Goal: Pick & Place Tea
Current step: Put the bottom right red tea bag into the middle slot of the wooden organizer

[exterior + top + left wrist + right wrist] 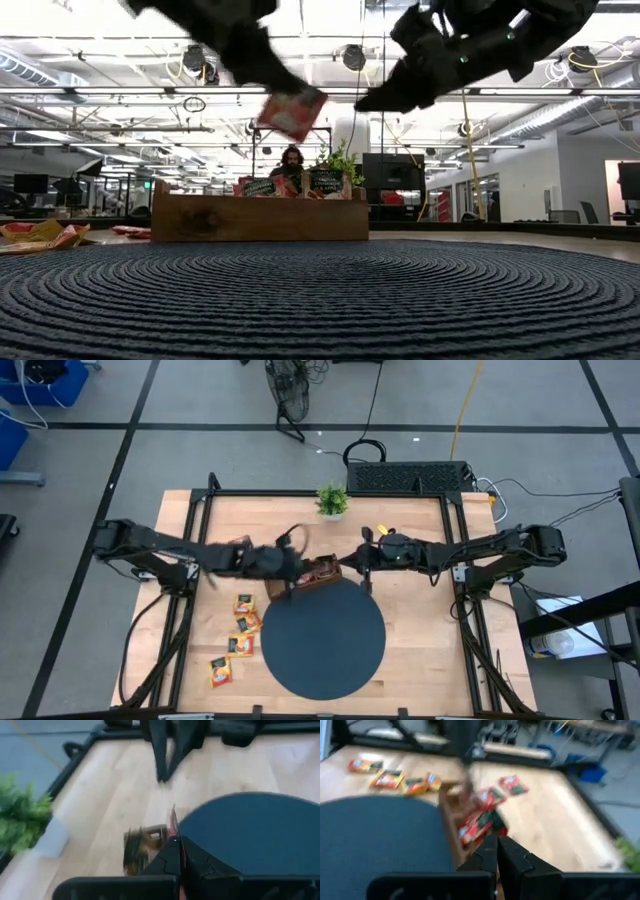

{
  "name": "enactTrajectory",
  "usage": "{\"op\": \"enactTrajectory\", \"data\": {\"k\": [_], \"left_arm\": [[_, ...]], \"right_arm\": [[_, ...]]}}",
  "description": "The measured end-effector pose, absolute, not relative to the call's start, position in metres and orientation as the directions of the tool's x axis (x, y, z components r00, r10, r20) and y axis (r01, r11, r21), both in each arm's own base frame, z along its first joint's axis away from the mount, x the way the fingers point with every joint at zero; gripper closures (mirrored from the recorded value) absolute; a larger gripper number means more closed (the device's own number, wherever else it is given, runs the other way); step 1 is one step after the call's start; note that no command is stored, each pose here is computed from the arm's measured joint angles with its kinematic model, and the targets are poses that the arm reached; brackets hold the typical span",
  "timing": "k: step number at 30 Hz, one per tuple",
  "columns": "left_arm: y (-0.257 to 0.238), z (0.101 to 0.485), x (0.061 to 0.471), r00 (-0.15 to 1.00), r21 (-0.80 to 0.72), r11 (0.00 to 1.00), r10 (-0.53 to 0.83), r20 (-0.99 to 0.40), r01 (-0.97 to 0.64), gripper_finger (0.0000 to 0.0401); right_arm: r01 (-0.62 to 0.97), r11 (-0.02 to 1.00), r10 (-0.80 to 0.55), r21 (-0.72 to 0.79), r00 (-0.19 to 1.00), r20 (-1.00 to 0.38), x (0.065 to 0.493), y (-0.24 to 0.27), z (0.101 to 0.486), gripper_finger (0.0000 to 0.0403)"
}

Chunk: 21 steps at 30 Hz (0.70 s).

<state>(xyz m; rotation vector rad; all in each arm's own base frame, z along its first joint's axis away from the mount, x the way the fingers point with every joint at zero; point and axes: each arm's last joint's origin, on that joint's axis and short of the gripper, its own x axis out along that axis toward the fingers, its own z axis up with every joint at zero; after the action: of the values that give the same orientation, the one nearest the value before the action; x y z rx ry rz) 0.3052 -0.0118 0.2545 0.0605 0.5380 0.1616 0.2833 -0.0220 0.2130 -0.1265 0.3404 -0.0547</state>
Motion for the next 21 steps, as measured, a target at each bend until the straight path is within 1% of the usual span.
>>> {"op": "enactTrajectory", "data": {"k": [4,6,9,12,15,18,21], "left_arm": [[-0.023,0.225,0.283,0.898,0.080,0.974,0.228,-0.376,-0.213,0.0399],[-0.024,0.212,0.277,0.925,0.030,0.970,0.238,-0.296,-0.240,0.0399],[-0.024,0.188,0.261,0.921,-0.011,0.959,0.268,-0.283,-0.283,0.0400],[-0.022,0.175,0.249,0.920,-0.040,0.945,0.304,-0.247,-0.323,0.0400],[-0.019,0.163,0.240,0.916,-0.071,0.937,0.317,-0.245,-0.343,0.0400],[-0.018,0.161,0.237,0.925,-0.089,0.937,0.313,-0.218,-0.338,0.0400],[-0.019,0.155,0.237,0.922,-0.076,0.943,0.297,-0.247,-0.324,0.0400]], "right_arm": [[0.034,0.989,-0.079,-0.143,0.944,-0.321,0.283,-0.023,0.212,0.0403],[0.037,0.989,-0.079,-0.145,0.950,-0.300,0.284,-0.023,0.215,0.0403],[0.039,0.989,-0.078,-0.145,0.958,-0.277,0.285,-0.023,0.218,0.0403],[0.039,0.989,-0.077,-0.145,0.960,-0.268,0.285,-0.023,0.218,0.0403],[0.042,0.988,-0.078,-0.146,0.965,-0.250,0.285,-0.023,0.220,0.0403],[0.043,0.988,-0.078,-0.146,0.967,-0.241,0.286,-0.023,0.221,0.0403],[0.045,0.988,-0.078,-0.146,0.970,-0.231,0.286,-0.023,0.222,0.0403]]}}
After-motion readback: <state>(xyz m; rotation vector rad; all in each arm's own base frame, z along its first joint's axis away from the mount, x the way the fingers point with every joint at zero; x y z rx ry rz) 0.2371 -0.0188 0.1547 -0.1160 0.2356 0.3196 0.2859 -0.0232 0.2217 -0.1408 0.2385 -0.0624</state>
